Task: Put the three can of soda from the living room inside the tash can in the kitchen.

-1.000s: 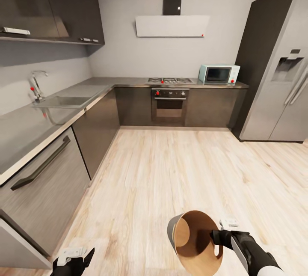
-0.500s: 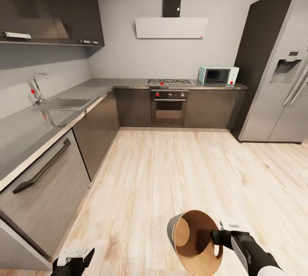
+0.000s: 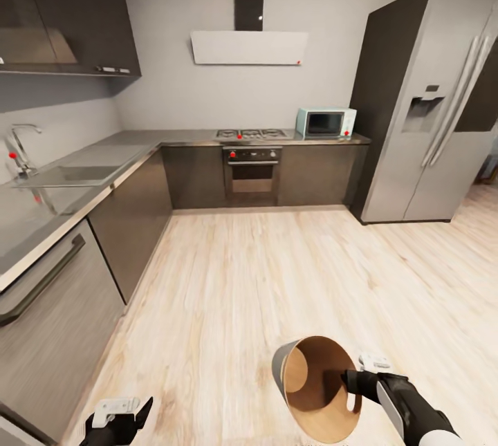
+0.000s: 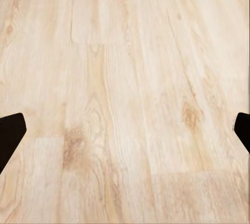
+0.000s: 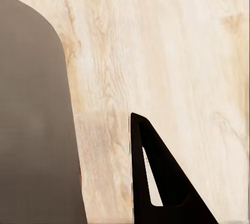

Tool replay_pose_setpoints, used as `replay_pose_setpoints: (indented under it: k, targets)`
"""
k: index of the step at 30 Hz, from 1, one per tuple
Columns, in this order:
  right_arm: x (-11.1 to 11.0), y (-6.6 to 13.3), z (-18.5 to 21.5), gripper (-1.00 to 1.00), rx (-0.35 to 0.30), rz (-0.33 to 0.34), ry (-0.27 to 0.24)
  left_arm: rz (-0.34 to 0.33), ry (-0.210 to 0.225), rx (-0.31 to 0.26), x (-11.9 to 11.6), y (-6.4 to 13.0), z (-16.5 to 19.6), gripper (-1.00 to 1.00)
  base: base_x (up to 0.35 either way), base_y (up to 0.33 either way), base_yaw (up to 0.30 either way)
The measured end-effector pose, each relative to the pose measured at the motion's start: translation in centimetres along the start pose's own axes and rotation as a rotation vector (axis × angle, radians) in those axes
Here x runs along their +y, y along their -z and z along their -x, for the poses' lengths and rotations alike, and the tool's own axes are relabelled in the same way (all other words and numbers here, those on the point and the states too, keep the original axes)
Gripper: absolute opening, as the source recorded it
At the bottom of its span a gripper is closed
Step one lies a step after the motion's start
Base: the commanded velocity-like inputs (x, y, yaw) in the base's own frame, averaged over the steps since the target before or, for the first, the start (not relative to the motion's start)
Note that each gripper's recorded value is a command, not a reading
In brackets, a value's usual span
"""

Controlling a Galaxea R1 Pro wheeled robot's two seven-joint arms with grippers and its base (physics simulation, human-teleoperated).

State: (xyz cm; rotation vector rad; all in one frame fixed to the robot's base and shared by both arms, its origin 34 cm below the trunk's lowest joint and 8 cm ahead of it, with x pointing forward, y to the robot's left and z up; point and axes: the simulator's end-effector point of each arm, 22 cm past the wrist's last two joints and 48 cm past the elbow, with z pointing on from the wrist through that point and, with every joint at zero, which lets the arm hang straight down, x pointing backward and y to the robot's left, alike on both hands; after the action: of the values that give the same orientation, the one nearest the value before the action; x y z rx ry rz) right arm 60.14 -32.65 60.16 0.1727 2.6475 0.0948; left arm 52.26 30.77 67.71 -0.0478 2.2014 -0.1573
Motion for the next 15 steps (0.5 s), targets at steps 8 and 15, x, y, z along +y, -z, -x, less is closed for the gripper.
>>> replay_pose_setpoints:
  k: [8, 15]
  targets:
    - [-2.1, 0.5, 0.5, -1.0, -0.022, -0.025, -0.098, 0.0, -0.002, -0.006, 0.0, 0.1, 0.1, 1.0, 0.0, 0.0, -0.239]
    - [-7.5, 1.5, 0.2, -1.0, -0.031, -0.103, -0.119, 0.0, 0.001, -0.003, 0.0, 0.1, -0.1, 1.0, 0.0, 0.0, -0.237]
